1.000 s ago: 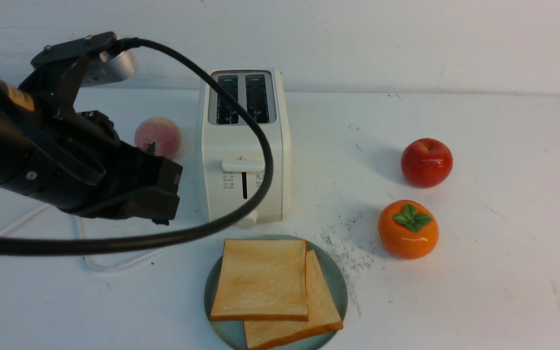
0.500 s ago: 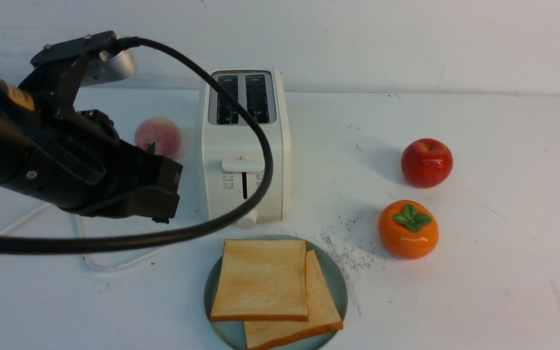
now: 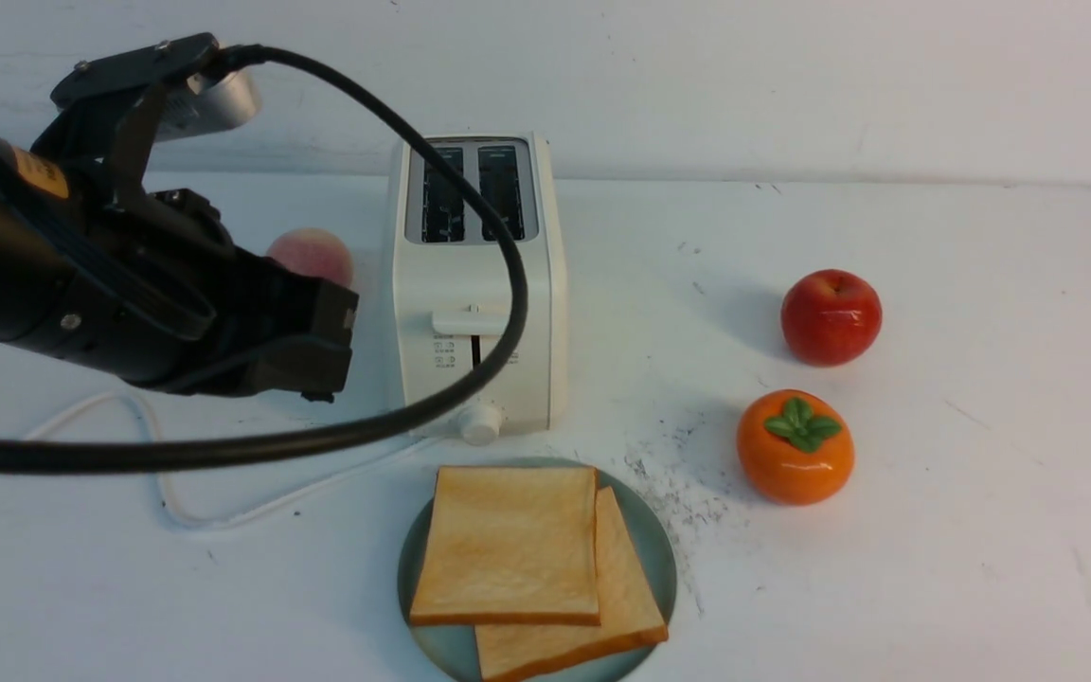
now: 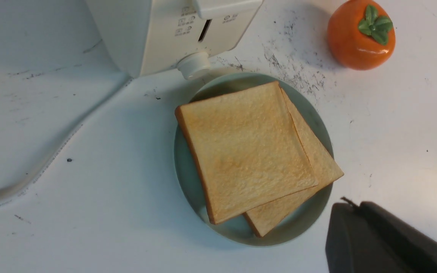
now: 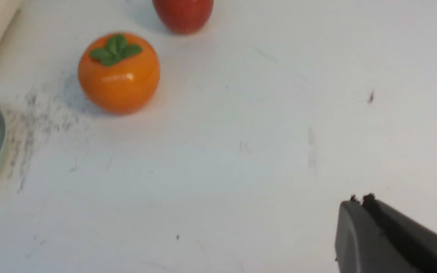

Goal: Take toasted bread from bread machine on white table place on plate.

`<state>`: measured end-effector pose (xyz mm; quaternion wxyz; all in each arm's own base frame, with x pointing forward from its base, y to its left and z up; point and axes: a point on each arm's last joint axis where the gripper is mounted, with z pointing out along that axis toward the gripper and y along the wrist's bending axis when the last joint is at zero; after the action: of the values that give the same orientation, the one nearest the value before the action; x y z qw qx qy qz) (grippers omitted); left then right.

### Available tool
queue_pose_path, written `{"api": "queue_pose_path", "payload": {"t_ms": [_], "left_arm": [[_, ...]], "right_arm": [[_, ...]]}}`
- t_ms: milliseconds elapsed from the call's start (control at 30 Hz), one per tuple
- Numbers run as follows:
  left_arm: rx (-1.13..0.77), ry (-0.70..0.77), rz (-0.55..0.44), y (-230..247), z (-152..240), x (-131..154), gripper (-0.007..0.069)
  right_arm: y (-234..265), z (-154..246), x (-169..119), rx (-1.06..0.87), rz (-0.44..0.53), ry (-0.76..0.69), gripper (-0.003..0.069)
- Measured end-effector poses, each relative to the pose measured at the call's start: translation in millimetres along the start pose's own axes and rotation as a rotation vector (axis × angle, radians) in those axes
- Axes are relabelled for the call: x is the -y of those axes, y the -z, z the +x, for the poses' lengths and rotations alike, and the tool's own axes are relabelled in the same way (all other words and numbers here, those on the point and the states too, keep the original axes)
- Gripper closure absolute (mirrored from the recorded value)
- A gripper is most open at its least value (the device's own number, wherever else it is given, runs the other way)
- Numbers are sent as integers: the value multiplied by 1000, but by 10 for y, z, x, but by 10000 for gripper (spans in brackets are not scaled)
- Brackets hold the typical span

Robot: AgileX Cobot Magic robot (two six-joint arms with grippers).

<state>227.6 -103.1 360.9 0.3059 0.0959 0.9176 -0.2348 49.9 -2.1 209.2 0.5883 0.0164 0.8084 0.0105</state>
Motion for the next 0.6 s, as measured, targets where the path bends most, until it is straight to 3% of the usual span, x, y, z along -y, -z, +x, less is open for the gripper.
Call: {"api": "queue_pose_path", "payload": {"t_ms": [233,600], "left_arm": [[-15,0,1,0,14,1,638],[42,6,-26,292,80,45,638]], "right_arm": [[-112,317,11,-16,2,6,640],[-125,328,8,0,-1,4,626]]}}
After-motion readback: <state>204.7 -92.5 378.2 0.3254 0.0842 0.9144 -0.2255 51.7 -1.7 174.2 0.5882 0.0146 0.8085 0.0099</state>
